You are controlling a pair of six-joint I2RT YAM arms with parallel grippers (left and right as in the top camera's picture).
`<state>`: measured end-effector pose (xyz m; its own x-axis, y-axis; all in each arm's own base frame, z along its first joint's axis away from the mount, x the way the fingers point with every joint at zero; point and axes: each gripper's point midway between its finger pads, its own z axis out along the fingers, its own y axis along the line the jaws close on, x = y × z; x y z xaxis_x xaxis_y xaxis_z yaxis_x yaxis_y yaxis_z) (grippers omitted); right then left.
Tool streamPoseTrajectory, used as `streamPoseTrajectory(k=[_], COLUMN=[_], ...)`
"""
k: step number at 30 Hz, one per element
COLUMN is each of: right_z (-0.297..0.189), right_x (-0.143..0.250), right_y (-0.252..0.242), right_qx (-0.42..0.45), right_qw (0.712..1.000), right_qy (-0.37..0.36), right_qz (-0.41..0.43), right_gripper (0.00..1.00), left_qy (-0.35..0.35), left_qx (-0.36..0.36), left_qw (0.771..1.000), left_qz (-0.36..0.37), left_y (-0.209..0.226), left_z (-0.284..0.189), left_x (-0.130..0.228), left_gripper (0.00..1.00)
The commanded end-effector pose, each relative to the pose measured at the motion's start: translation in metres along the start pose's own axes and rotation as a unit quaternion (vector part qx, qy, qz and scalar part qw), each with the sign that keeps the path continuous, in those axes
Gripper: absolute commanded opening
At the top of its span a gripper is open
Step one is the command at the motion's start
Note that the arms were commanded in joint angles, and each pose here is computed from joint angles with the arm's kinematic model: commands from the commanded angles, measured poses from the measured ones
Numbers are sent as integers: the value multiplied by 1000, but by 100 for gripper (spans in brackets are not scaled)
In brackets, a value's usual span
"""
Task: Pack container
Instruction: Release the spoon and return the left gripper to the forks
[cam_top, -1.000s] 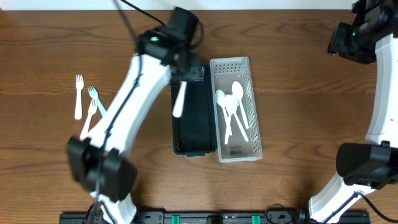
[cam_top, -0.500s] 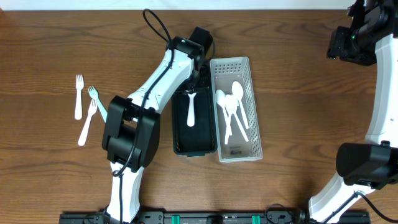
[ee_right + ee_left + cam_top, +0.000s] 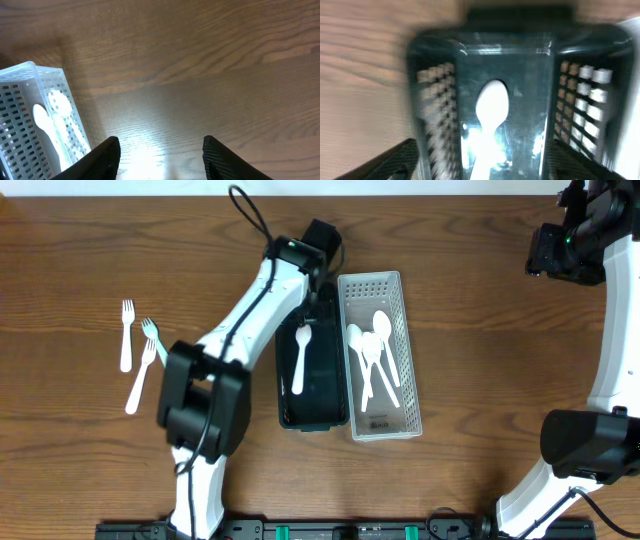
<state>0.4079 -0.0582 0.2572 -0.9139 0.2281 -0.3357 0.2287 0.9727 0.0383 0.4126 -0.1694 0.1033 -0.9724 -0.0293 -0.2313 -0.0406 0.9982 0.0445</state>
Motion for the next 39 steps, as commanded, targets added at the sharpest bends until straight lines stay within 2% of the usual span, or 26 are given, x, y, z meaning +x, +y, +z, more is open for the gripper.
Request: streamPoseTrajectory(k=[1,6,10,14,20,26,39], right_z=[1,1,1,1,1,1,1], right_x=[1,2,4,7,11,12,17], right_y=[0,0,0,1,1,1,1], right_qx=[2,2,2,-2,-2,-2,1], right_qw=[1000,1000,1000,1000,1000,999,998], right_qy=[4,5,9,15,23,26,35], right_qz=[-13,-13,-13,-10,15,28,56], right_gripper=[56,57,57,57,57,57,57], left_qy=[-130,-213,-218,-182,-87,-9,56], left_qx=[-49,-76,-105,-71,-35,-26,-4], left_qw=[990,968,952,965,978,990,995], left_qz=[-14,-108,-184,-176,-186,-142,-86], left_y=[44,129,221,288,362,384,380], left_z=[-87,-158,-169,-133,-39,37,112], left_x=[-33,-47,-50,-58,-40,-19,0], left_gripper=[100,98,98,98,98,98,98])
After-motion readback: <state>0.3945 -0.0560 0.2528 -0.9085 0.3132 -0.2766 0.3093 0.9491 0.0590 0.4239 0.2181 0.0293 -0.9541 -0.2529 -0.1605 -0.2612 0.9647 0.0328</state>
